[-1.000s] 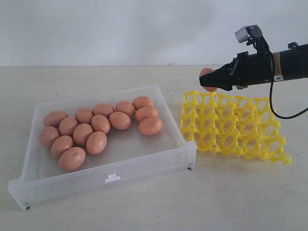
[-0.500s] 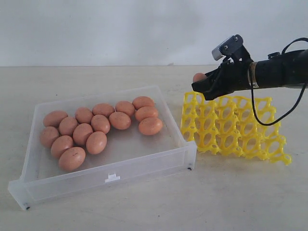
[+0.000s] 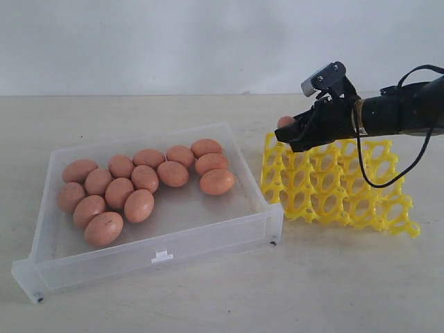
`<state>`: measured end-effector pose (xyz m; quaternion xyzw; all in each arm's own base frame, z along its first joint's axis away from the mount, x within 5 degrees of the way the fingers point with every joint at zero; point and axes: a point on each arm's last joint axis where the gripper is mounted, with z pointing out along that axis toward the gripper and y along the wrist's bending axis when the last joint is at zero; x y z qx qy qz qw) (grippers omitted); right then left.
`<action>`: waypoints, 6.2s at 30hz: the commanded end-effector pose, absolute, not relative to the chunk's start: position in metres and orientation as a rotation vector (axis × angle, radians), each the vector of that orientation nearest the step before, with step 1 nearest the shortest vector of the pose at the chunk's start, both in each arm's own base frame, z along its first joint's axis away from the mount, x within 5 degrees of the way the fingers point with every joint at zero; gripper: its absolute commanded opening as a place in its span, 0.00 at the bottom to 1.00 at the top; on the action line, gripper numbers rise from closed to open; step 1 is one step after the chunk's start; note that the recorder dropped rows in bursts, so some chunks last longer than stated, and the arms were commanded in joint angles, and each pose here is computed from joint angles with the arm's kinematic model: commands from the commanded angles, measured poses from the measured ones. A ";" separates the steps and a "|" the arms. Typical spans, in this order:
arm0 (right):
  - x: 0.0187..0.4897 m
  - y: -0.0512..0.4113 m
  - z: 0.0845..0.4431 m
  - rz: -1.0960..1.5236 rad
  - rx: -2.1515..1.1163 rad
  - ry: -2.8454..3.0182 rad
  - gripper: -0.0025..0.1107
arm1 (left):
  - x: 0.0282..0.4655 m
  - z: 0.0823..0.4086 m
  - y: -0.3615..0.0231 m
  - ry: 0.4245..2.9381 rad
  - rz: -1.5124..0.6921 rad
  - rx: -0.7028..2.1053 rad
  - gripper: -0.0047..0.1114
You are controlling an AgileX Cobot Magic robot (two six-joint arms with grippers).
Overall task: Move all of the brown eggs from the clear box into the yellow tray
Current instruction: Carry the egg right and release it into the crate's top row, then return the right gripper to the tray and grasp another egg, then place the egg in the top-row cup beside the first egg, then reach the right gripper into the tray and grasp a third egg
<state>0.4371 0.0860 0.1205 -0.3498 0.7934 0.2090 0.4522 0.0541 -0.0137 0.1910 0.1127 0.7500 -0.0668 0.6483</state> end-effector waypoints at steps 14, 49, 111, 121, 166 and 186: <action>0.389 0.175 0.233 0.862 -1.002 1.630 0.17 | 0.054 0.193 -0.014 1.694 -0.153 0.255 0.00; 0.384 0.325 0.241 0.272 -1.514 2.212 0.22 | 0.054 0.193 -0.014 1.694 -0.153 0.255 0.00; 0.385 0.052 0.184 0.886 -0.469 1.889 0.02 | 0.054 0.193 -0.014 1.694 -0.153 0.255 0.00; 0.408 0.023 0.153 0.686 -0.707 1.990 0.02 | 0.054 0.193 -0.014 1.694 -0.153 0.255 0.00; 0.408 0.053 0.199 0.761 -0.676 1.744 0.49 | 0.054 0.193 -0.014 1.694 -0.153 0.255 0.00; 0.341 0.339 0.244 0.345 -1.202 2.300 0.02 | 0.054 0.193 -0.014 1.694 -0.153 0.255 0.00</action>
